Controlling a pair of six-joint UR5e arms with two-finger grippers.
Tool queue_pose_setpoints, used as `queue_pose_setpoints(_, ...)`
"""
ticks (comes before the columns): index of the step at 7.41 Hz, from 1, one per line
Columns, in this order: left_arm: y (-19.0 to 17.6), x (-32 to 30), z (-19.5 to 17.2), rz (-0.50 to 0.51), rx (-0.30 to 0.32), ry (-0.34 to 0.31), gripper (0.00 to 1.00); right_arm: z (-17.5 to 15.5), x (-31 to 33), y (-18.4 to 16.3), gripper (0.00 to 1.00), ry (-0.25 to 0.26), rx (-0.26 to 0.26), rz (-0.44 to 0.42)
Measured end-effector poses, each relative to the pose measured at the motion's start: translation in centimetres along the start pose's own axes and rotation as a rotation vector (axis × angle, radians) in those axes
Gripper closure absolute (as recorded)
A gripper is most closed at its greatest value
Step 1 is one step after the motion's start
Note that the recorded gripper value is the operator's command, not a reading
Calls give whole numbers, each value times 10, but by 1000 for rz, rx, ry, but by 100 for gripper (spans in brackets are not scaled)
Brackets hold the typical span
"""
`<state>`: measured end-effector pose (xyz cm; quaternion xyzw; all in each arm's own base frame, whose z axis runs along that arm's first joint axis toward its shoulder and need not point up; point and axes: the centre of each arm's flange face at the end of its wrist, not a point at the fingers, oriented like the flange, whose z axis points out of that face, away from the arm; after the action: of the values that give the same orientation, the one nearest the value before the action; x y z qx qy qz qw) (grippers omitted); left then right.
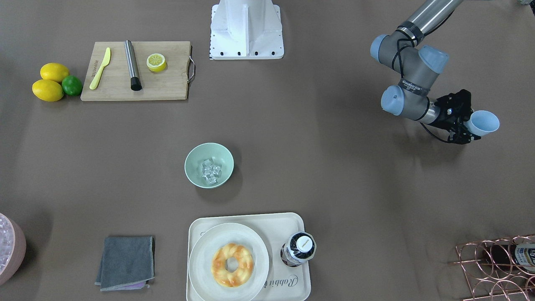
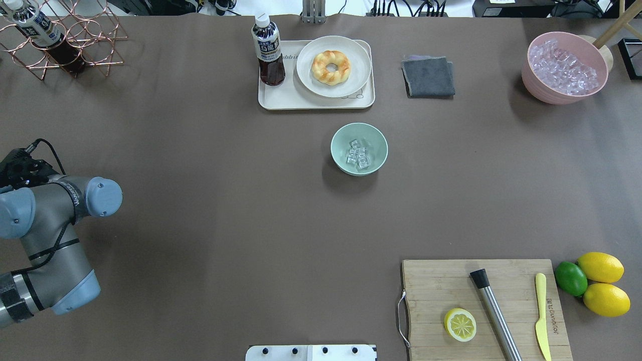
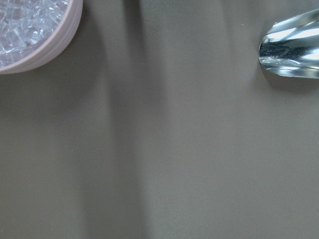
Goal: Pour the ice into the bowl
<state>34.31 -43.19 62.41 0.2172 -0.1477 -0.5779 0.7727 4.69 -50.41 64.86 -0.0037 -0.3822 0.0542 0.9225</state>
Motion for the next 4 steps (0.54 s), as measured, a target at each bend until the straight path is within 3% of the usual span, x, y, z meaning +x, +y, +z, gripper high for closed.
queue_pose_setpoints(2,15,-5,7,7,19,-13,31,1,0,-1,1,0,-2,0)
queue_pose_setpoints(4,19,-4,6,8,22,-14,7,1,0,-2,1,0,-2,0)
